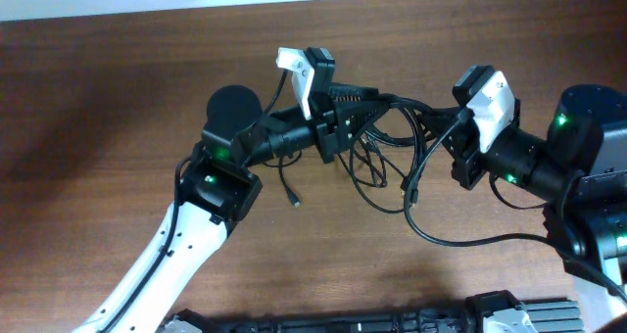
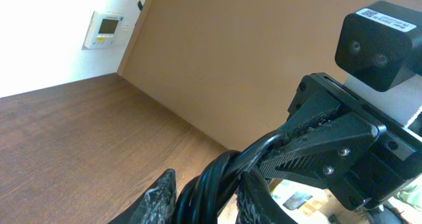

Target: Untangle cables

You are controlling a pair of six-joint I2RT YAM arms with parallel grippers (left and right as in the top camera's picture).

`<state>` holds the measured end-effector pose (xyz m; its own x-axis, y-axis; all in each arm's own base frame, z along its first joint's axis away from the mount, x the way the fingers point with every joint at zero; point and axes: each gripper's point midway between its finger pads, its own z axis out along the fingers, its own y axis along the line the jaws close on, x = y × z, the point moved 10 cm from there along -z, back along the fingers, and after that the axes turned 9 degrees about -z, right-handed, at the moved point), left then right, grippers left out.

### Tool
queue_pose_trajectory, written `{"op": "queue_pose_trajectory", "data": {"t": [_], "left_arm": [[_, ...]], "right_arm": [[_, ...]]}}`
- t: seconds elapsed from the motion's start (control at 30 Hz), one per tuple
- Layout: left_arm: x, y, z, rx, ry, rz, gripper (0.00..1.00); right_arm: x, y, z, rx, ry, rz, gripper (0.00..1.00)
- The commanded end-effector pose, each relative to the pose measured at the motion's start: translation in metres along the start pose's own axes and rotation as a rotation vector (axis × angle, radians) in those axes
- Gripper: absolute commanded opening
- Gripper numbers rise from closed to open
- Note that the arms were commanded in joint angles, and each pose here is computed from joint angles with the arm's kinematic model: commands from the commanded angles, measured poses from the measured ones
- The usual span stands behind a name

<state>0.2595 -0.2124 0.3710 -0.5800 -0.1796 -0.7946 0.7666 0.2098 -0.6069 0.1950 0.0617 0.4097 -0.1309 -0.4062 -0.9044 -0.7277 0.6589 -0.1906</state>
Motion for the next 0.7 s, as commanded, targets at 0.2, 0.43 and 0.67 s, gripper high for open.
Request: {"op": "queue_pose_trajectory", "data": {"t": [0.2, 0.43, 0.67], "left_arm": [[0.0057, -0.0023, -0.0047, -0.001, 0.066, -0.053, 0.36], [0.0062, -0.0029, -0.0047, 0.008, 0.072, -0.053, 0.13], [0.0028, 0.0012, -0.0082, -0.009, 0.058, -0.053, 0.0]], "right_arm": [[-0.0065, -0.0017, -0.007, 0.049, -0.028, -0.034, 0.04], [-0.0069, -0.0019, -0.007, 0.05, -0.031, -0.036, 0.04], [-0.0068, -0.0019, -0.007, 0.051, -0.03, -0.036, 0.04]]}}
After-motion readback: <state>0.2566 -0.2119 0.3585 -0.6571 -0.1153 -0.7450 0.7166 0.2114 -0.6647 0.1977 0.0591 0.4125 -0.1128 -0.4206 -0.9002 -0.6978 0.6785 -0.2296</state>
